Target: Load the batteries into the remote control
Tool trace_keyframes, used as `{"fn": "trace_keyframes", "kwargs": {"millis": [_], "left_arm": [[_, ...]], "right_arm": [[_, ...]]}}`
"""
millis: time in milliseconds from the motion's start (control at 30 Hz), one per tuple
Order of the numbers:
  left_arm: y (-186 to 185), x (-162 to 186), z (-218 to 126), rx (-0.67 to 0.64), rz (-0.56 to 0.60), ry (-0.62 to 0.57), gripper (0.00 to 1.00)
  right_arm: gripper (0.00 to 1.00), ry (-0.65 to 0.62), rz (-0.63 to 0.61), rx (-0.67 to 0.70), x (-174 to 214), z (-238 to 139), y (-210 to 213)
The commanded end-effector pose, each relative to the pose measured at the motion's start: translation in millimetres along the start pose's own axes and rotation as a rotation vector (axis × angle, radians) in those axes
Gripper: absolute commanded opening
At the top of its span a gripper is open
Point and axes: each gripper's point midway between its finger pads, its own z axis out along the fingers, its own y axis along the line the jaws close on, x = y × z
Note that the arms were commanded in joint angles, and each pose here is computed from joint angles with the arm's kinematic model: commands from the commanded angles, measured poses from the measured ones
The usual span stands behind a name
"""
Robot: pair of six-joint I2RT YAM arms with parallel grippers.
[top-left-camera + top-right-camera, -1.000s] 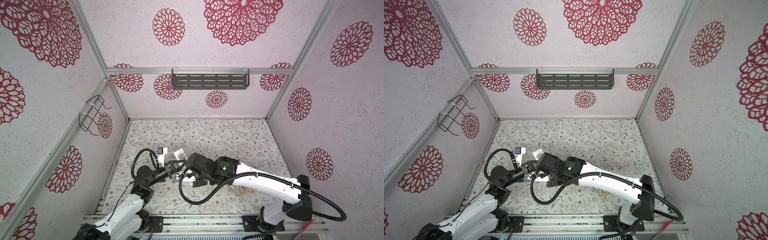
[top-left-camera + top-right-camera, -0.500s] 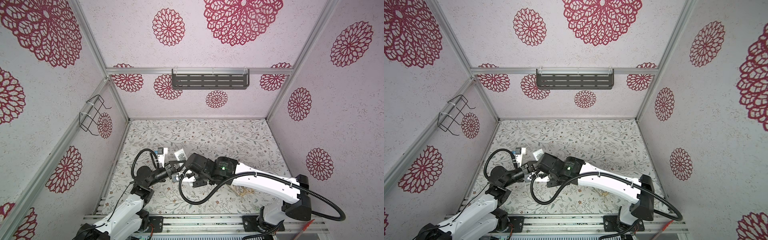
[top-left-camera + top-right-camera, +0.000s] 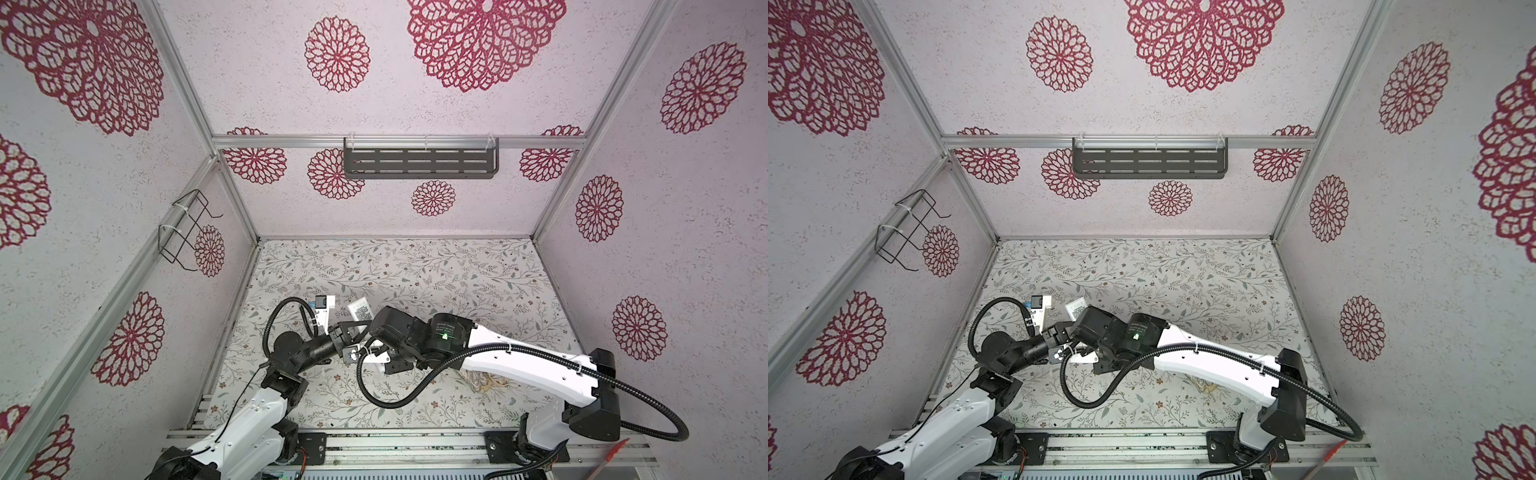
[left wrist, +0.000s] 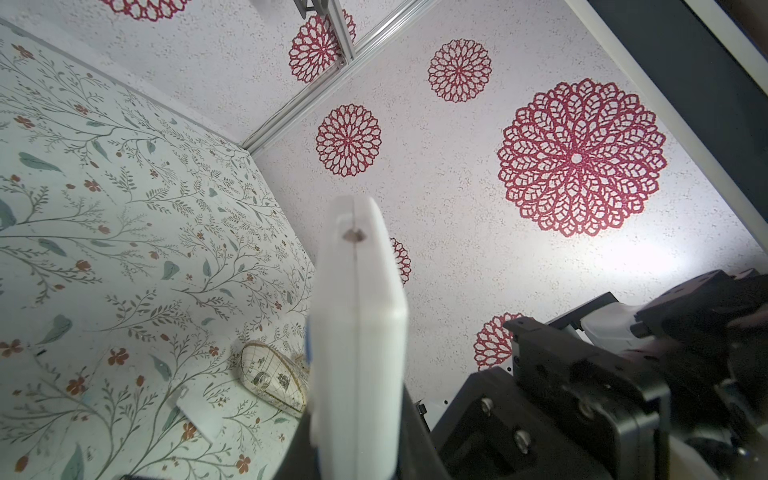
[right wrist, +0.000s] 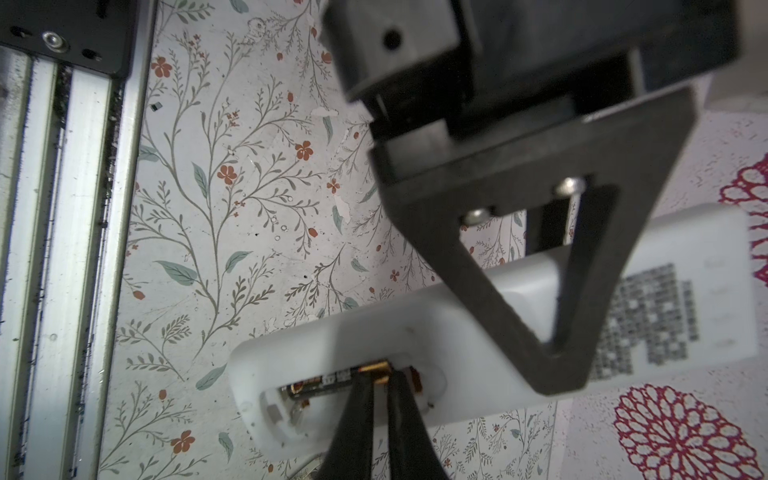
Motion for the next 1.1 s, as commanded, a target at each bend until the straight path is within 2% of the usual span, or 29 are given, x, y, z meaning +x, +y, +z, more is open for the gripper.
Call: {"fn": "trace_keyframes", "kwargs": {"millis": [0, 167, 333, 467, 633, 867, 1067], "left_arm": [[-25, -13, -1, 0.081, 0.054, -0.043, 0.0], [-13, -12, -1, 0.025, 0.047, -0.041, 0.0], [11, -11, -3, -0.126, 0.057, -0.027, 0.0], [31, -10, -12, -0.291, 0.08, -0.004, 0.0], [32, -9, -16, -0.328, 0.072, 0.002, 0.0], [45, -3, -26, -0.438, 0.07, 0.05, 0.0], [67, 1, -43, -0.604, 0.056, 0.101, 0.0]], "right_arm": [[0.14, 0.034, -0.001, -0.035, 7, 12, 10], [0.19, -0.04, 0.034, -0.012, -9, -7, 2], [0.24, -0.157, 0.106, 0.049, -22, -40, -12], [0.32, -0.261, 0.184, 0.093, -26, -62, -18], [0.42, -0.309, 0.335, 0.154, -13, -69, -26], [0.48, -0.253, 0.655, 0.143, 46, -43, -29], [0.48, -0.123, 0.809, 0.092, 87, -3, -13]]}}
